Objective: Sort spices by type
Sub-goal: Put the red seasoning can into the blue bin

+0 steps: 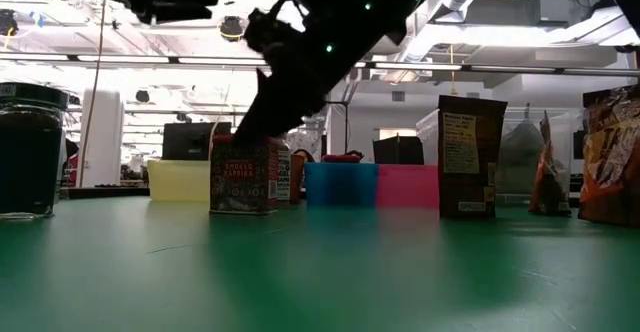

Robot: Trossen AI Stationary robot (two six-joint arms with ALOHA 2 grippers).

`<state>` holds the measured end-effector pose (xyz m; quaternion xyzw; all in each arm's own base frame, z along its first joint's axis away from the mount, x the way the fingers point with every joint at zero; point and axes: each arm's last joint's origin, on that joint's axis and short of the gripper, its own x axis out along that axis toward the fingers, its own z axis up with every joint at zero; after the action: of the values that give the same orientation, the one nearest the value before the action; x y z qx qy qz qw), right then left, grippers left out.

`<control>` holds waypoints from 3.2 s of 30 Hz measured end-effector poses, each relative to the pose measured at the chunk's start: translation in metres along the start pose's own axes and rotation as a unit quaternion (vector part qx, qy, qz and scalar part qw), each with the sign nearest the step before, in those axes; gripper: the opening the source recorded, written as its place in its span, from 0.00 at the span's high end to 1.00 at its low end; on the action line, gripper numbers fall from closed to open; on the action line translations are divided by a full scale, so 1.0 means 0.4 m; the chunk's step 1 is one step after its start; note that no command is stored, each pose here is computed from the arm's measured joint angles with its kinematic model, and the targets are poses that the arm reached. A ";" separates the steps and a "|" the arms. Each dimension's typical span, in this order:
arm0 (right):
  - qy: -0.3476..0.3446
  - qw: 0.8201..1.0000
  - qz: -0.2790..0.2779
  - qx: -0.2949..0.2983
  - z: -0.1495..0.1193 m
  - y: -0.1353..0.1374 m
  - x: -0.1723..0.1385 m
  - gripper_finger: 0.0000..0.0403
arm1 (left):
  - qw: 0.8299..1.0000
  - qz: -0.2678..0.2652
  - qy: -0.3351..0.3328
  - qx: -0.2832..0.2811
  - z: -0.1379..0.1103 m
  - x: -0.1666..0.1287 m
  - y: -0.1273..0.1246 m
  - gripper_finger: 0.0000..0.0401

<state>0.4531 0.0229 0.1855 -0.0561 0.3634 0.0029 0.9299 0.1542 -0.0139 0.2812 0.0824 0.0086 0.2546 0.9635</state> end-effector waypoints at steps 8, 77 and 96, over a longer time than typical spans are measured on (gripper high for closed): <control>0.021 1.000 -0.003 -0.001 -0.023 -0.012 0.024 0.14 | 0.999 0.003 -0.022 -0.038 -0.002 -0.037 0.033 0.25; 0.121 0.968 -0.202 -0.085 -0.123 -0.577 -0.180 0.40 | 1.000 0.000 -0.004 -0.024 -0.012 -0.038 0.033 0.25; 0.117 0.976 -0.179 -0.028 -0.151 -0.610 -0.193 0.40 | 1.000 0.001 -0.003 -0.024 -0.012 -0.038 0.033 0.25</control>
<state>0.3667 -0.2234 0.2188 -0.1463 0.4537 -0.1604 0.8643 0.1341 -0.0092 0.2783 0.0604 -0.0006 0.2551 0.9650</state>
